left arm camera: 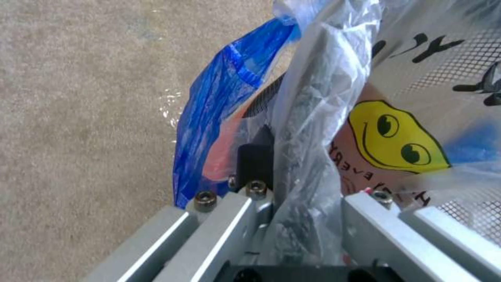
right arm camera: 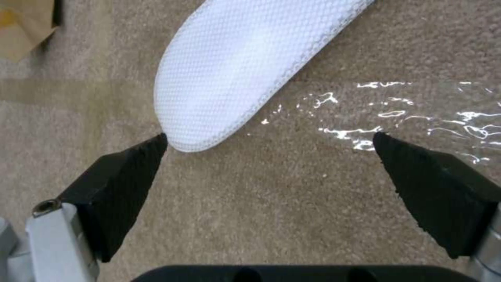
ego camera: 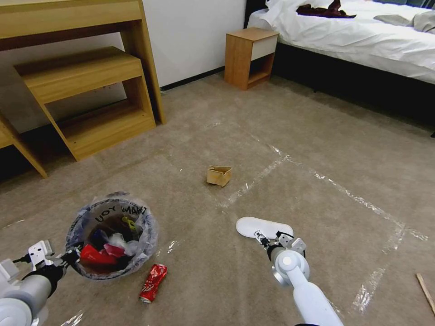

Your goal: Pick up the trash bin and place the garbage on the floor into it.

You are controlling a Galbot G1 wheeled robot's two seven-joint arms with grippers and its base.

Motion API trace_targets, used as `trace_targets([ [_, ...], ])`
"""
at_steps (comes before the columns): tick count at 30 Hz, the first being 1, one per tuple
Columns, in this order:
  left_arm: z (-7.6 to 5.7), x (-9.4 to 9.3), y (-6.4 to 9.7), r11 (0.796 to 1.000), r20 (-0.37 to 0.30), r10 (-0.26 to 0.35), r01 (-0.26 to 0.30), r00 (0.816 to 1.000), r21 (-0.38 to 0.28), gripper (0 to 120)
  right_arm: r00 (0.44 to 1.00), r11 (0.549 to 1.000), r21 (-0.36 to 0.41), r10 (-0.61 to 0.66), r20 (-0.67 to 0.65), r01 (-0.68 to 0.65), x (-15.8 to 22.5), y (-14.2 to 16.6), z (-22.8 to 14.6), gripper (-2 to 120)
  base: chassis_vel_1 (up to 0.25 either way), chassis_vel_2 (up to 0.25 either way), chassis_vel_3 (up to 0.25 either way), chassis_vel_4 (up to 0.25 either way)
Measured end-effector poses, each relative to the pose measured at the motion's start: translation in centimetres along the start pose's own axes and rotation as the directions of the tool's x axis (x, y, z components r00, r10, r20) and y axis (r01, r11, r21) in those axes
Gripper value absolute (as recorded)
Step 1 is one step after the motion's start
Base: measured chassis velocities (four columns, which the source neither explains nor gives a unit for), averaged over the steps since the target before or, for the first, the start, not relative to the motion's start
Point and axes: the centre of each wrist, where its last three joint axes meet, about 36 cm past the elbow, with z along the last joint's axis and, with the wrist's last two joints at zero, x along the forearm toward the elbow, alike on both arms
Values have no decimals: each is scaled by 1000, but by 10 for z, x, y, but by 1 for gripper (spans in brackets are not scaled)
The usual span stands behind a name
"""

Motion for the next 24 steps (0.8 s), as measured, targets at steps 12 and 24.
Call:
trace_targets([
  [12, 1, 2, 0, 1000, 0, -2, 2, 1000, 0, 0, 1000, 1000, -8, -11, 12, 11, -9, 2, -5, 100, 0, 0, 0, 0],
  [24, 1, 2, 1, 1000, 4, -6, 6, 1000, 1, 0, 999, 999, -15, -42, 32, 43, -12, 15, -13, 100, 0, 0, 0, 0],
])
